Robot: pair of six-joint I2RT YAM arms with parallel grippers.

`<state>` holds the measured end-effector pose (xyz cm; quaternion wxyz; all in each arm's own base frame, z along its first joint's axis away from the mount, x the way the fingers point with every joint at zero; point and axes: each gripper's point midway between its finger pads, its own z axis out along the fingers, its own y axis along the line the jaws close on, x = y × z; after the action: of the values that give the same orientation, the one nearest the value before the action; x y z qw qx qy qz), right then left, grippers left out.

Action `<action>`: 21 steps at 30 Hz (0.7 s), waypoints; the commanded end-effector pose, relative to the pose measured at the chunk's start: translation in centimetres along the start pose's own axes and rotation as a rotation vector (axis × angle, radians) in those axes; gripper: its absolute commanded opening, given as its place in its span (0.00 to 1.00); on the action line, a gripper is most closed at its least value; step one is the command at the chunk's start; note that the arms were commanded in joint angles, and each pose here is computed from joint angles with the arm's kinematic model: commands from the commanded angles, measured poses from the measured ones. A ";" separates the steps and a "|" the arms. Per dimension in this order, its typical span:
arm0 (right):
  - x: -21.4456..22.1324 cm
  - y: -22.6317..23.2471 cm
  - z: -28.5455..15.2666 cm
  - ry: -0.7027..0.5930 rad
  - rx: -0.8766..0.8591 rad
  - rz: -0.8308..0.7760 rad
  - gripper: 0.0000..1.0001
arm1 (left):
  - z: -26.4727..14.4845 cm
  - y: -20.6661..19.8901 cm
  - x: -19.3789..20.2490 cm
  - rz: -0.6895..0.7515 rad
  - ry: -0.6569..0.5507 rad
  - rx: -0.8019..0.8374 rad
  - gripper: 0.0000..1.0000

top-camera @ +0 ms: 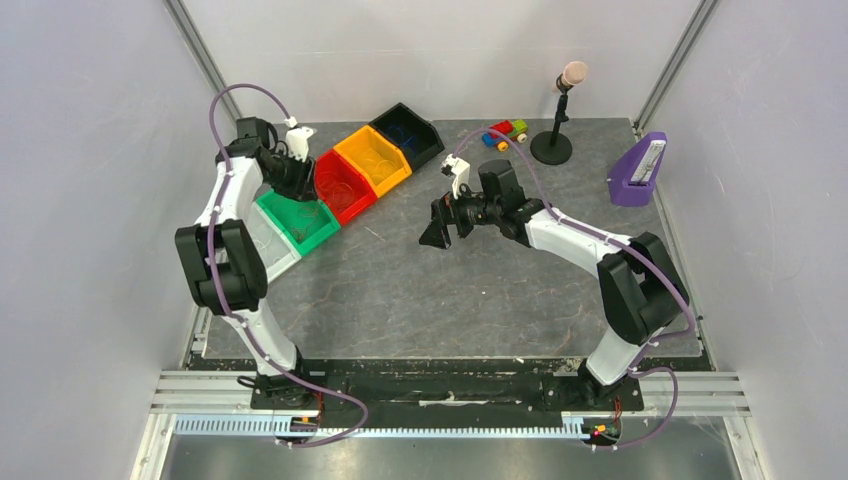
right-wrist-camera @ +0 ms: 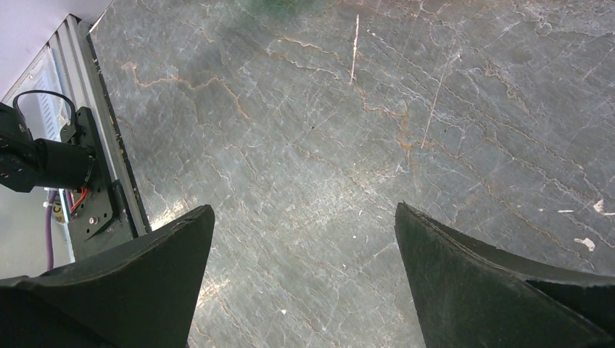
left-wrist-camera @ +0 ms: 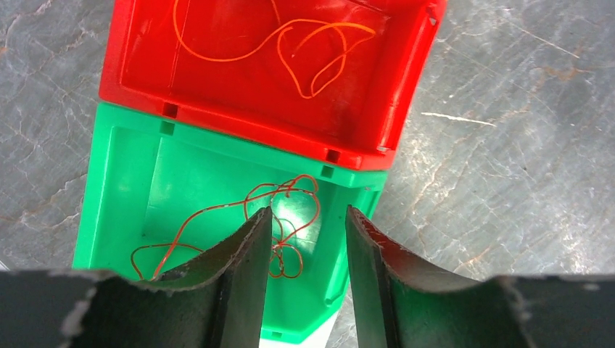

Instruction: Untangle the cables

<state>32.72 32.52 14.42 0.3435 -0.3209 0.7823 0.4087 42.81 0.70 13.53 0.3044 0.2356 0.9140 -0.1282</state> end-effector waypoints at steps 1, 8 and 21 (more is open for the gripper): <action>-1.2 0.7 -0.5 -0.031 -0.023 -0.025 0.98 | 0.3 2.1 -2.0 -0.027 -0.045 -0.074 0.48; -1.2 0.5 -0.3 -0.030 -0.022 -0.019 0.98 | 1.3 2.5 -2.7 -0.058 -0.062 -0.061 0.45; -1.1 0.3 0.0 -0.026 -0.016 -0.007 0.98 | 2.1 2.3 -1.9 -0.055 -0.038 -0.050 0.19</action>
<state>32.69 32.53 14.41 0.3426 -0.3206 0.7823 0.4096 45.17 1.19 11.67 0.3017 0.2051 0.9226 -0.1251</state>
